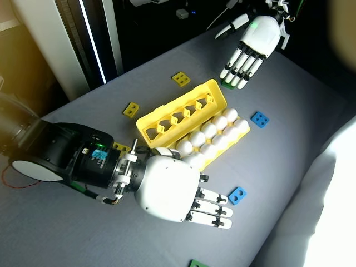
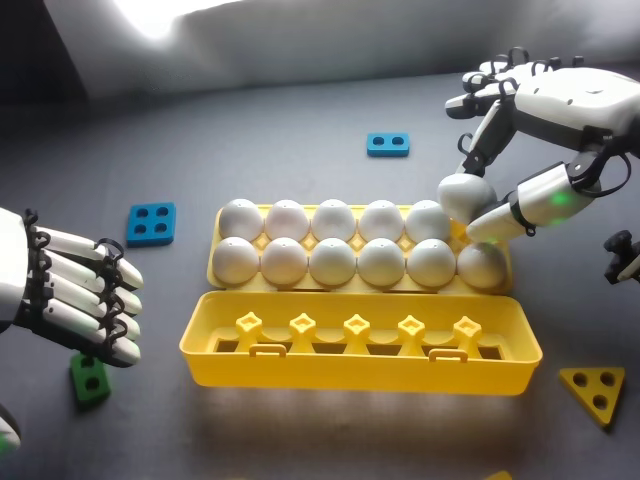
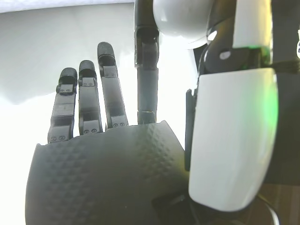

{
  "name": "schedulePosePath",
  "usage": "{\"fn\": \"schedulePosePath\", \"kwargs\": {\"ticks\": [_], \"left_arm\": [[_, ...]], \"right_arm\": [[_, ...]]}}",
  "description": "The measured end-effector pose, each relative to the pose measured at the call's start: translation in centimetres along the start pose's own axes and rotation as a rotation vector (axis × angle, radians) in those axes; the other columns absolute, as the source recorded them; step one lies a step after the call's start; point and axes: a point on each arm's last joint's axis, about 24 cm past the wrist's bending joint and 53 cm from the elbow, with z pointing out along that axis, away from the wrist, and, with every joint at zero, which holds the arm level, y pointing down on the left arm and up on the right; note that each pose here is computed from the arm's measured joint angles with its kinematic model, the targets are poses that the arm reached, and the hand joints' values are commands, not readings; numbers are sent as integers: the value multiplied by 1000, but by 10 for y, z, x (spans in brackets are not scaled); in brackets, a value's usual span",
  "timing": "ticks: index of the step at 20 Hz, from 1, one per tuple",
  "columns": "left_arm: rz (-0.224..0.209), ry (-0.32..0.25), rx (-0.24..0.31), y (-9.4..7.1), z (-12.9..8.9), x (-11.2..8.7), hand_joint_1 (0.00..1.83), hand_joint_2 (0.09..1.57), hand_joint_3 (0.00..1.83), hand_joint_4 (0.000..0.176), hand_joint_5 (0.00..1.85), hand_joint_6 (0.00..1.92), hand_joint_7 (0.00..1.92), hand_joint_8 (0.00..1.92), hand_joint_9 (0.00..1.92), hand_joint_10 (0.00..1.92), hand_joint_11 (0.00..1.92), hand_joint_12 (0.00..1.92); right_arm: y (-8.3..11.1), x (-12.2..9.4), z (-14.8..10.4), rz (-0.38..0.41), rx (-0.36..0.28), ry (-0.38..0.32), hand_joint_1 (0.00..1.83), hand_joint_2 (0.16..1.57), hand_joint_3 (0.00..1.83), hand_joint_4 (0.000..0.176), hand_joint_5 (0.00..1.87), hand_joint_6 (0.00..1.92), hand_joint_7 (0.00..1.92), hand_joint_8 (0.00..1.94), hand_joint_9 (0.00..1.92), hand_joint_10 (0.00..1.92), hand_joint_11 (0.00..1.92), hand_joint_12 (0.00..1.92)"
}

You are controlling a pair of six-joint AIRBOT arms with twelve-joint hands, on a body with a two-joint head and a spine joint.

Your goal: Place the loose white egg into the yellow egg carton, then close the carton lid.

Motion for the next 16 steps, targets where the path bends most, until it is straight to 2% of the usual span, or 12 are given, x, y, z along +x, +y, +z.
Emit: {"fn": "schedulePosePath", "kwargs": {"ticks": [7,16], "left_arm": [[0,-1,0,0,0,0,0,1102,0,0,381,2,351,2,235,3,0,266],[0,-2,1,0,0,0,0,1101,0,0,391,5,358,5,259,5,0,340]], "right_arm": [[-1,1,2,0,1,0,1097,989,0,176,1289,441,332,6,84,6,0,0],[-2,1,1,3,4,1,1095,991,1,176,1284,447,336,4,85,3,0,0]]}}
